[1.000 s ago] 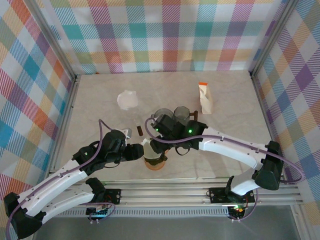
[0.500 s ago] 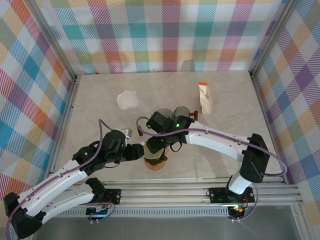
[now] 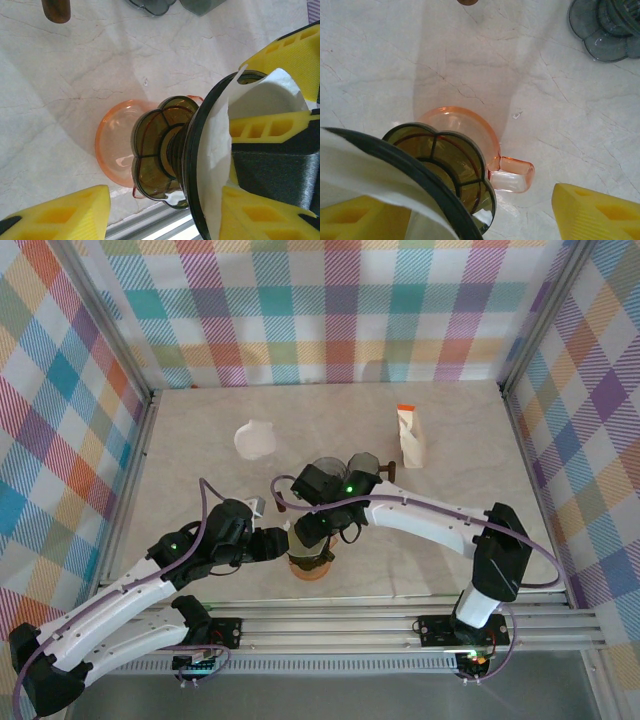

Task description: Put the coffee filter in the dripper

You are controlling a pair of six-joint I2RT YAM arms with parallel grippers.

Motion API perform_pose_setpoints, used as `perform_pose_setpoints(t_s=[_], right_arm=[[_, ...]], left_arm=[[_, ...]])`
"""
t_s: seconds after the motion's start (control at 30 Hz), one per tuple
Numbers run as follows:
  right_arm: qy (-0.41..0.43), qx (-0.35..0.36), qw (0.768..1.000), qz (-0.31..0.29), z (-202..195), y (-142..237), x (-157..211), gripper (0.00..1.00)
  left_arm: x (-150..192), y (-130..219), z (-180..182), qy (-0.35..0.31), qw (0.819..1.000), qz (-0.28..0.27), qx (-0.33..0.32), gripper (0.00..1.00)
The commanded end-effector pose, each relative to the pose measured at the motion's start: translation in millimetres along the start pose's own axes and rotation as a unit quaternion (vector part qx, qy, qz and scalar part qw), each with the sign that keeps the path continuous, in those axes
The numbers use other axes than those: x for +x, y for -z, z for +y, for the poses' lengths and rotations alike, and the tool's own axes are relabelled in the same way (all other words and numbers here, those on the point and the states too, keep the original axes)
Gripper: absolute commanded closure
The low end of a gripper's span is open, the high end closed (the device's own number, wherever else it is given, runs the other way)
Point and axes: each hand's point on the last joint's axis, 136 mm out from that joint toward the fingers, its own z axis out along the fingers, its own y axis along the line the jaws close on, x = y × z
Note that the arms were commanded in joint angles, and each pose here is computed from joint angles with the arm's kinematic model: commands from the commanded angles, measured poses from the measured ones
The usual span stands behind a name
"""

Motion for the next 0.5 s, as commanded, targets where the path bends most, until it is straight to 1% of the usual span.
perform_pose_setpoints(t_s=[0.0,0.47], right_arm=[[0.013,0.016,1.000,0.020,-6,-11,10,0.26],[0.019,0.040,0.998,0.046,-13,-30,23,0.26]], left_arm=[[5,-4,-1,0.001,1.000,0.007,0.006,0.46],[5,-6,-1,0.004,1.000,0.010,0.008,0.44]])
